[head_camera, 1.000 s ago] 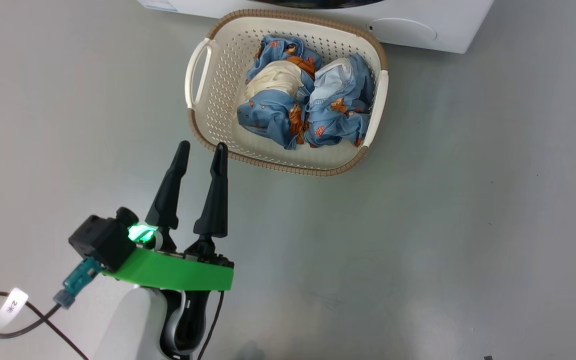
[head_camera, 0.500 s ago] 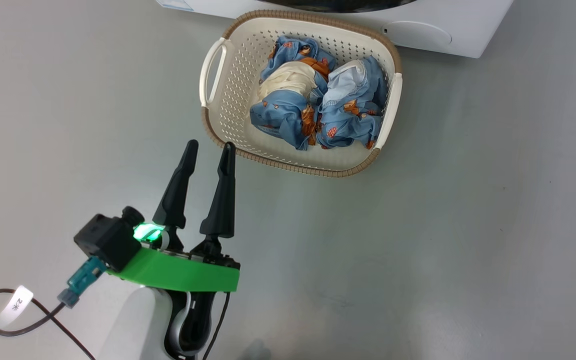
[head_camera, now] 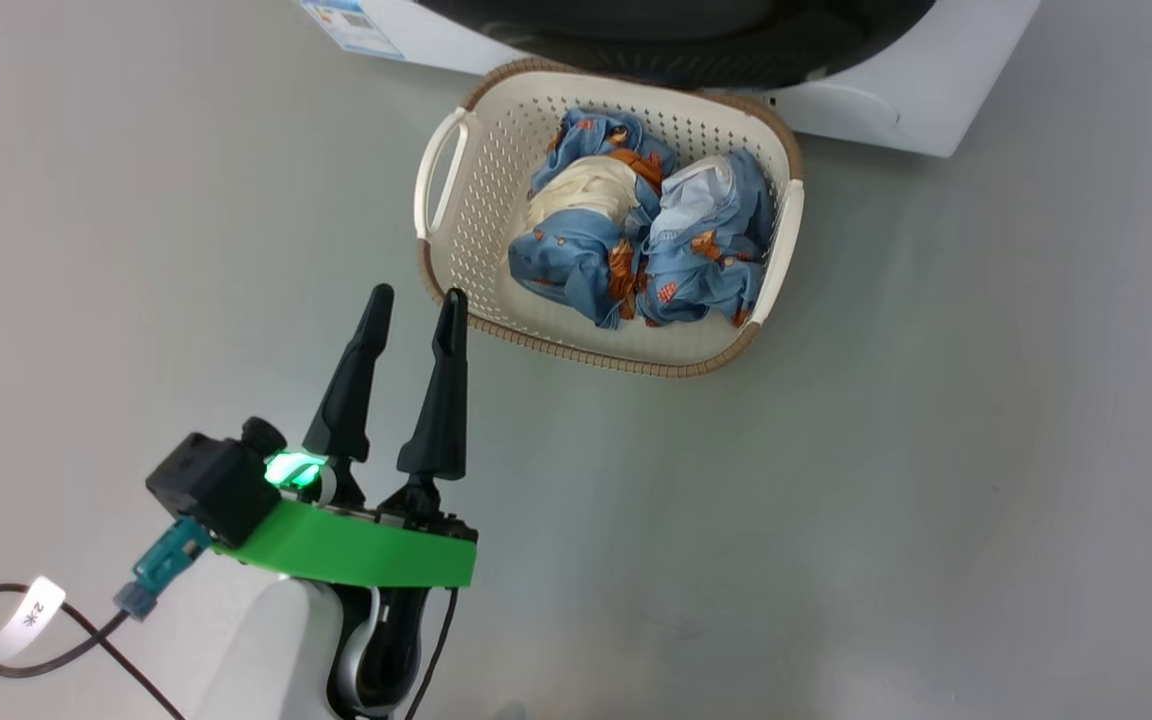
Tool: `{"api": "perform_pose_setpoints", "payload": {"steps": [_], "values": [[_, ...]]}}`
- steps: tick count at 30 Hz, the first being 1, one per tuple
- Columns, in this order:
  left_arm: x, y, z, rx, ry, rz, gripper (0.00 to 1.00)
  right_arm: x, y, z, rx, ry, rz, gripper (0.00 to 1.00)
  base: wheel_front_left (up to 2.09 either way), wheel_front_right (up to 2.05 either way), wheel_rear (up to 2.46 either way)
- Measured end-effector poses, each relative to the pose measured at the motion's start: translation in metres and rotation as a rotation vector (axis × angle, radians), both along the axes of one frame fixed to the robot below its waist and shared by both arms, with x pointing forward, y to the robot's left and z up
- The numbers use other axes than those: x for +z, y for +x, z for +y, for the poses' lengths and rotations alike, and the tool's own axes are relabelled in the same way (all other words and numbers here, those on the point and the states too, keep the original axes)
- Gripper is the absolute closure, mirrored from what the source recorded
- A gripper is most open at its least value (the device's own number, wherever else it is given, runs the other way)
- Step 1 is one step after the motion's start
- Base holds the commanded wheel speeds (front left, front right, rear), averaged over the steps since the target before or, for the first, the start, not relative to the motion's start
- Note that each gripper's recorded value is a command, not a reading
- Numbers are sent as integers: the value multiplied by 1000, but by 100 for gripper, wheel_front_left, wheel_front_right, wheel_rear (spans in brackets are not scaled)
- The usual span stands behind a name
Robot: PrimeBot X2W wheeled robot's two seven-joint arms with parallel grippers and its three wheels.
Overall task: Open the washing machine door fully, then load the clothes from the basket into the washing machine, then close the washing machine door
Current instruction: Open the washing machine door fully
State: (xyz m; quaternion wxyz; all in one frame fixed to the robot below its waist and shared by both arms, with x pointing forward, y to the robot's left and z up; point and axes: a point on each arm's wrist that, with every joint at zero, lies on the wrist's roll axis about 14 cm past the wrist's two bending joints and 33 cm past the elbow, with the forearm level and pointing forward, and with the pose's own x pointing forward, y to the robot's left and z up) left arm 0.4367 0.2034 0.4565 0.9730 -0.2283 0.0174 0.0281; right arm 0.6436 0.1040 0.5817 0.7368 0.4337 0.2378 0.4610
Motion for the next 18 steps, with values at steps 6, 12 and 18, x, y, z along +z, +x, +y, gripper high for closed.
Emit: {"api": "perform_pose_setpoints", "payload": {"steps": [6, 12, 18], "values": [[13, -4, -4, -13, 19, -31, 0, -2, -20, 2, 29, -30, 12, 100, 0, 0, 0], [18, -15, -7, -17, 21, -39, 0, -4, -44, 9, 72, -64, 21, 100, 0, 0, 0], [29, -22, -9, -18, 21, -64, 0, -10, -73, 22, 145, -96, 35, 100, 0, 0, 0]]}}
